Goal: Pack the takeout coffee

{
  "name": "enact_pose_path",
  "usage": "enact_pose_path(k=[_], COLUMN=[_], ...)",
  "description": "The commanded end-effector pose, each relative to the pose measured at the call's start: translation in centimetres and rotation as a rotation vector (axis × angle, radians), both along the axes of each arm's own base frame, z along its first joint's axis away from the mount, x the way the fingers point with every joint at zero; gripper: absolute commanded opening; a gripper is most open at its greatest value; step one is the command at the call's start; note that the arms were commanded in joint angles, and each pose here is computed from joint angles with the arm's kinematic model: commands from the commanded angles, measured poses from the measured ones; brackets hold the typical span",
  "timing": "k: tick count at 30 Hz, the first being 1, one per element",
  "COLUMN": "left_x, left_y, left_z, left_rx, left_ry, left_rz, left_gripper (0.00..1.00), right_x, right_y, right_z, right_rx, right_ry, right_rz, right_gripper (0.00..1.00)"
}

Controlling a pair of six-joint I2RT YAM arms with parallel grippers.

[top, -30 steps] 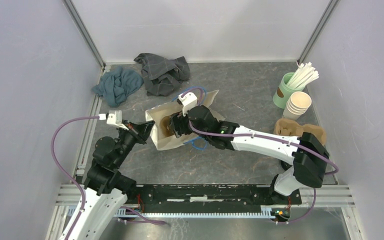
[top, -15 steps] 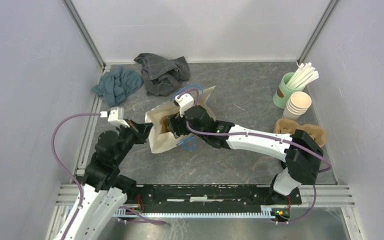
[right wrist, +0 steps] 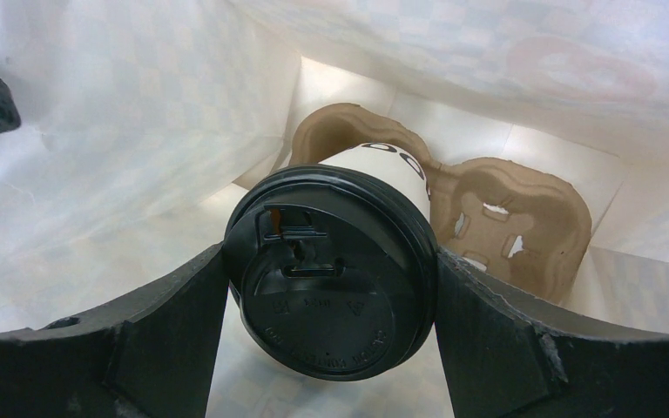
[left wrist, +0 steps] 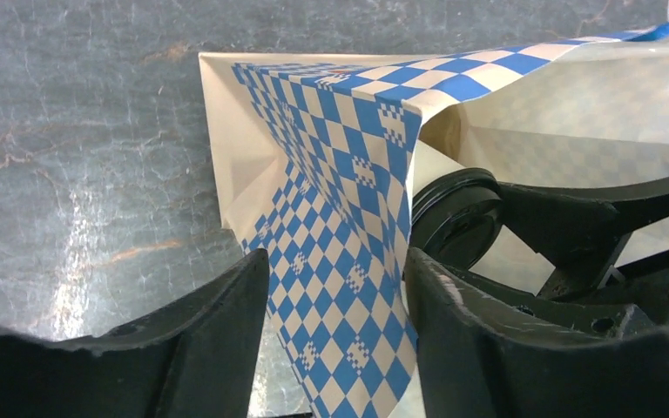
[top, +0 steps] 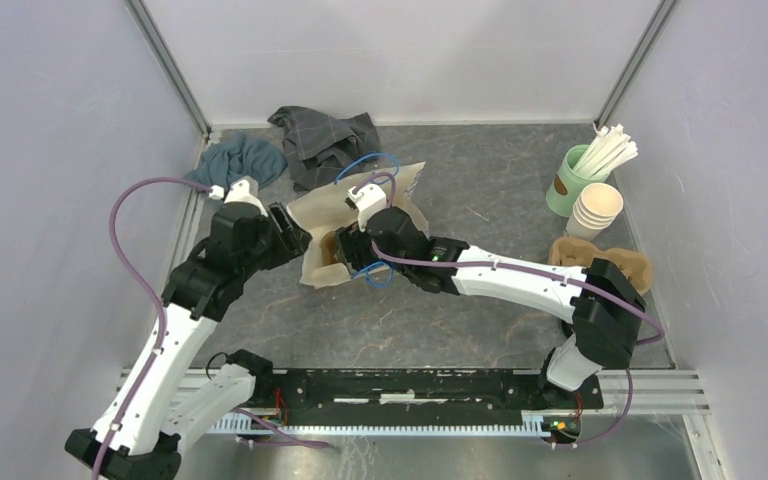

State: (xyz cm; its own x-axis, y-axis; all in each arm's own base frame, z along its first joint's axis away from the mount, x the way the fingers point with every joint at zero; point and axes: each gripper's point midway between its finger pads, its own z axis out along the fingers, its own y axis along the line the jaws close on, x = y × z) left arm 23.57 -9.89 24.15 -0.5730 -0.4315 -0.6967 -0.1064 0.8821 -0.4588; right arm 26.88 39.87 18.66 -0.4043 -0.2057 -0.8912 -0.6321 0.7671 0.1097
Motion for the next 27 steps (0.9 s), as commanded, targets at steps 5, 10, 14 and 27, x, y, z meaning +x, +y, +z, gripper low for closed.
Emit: enact_pose_path(k=[5,10,14,27], left_x=[1.3,2.6,2.8,5.6], left_y=[0.2,0.0,0.4,-2.4], left_z=[0.6,0.0,-0.5,3.9], left_rx=[0.048,0.091,0.143,0.087], left_ry=[0.077,0.124,0.157,-0.207], left_rz=[0.034,0.031,0.046,-0.113], left_gripper=[0.72,0.57,0.47,0.02], right_x=[0.8,1.0,1.2,1.3], right_y=[0.4,0.6,0.9,1.0], right_z=[1.7,2.2,2.7,4.0], right_rx=[0.05,0.052,0.053,0.059], right_ry=[-0.02,-0.02,-0.026,-0.037], right_rz=[-0.034,-0.035,-0.031,-0.03], right_gripper=[0.52,0.52,0.52,0.52])
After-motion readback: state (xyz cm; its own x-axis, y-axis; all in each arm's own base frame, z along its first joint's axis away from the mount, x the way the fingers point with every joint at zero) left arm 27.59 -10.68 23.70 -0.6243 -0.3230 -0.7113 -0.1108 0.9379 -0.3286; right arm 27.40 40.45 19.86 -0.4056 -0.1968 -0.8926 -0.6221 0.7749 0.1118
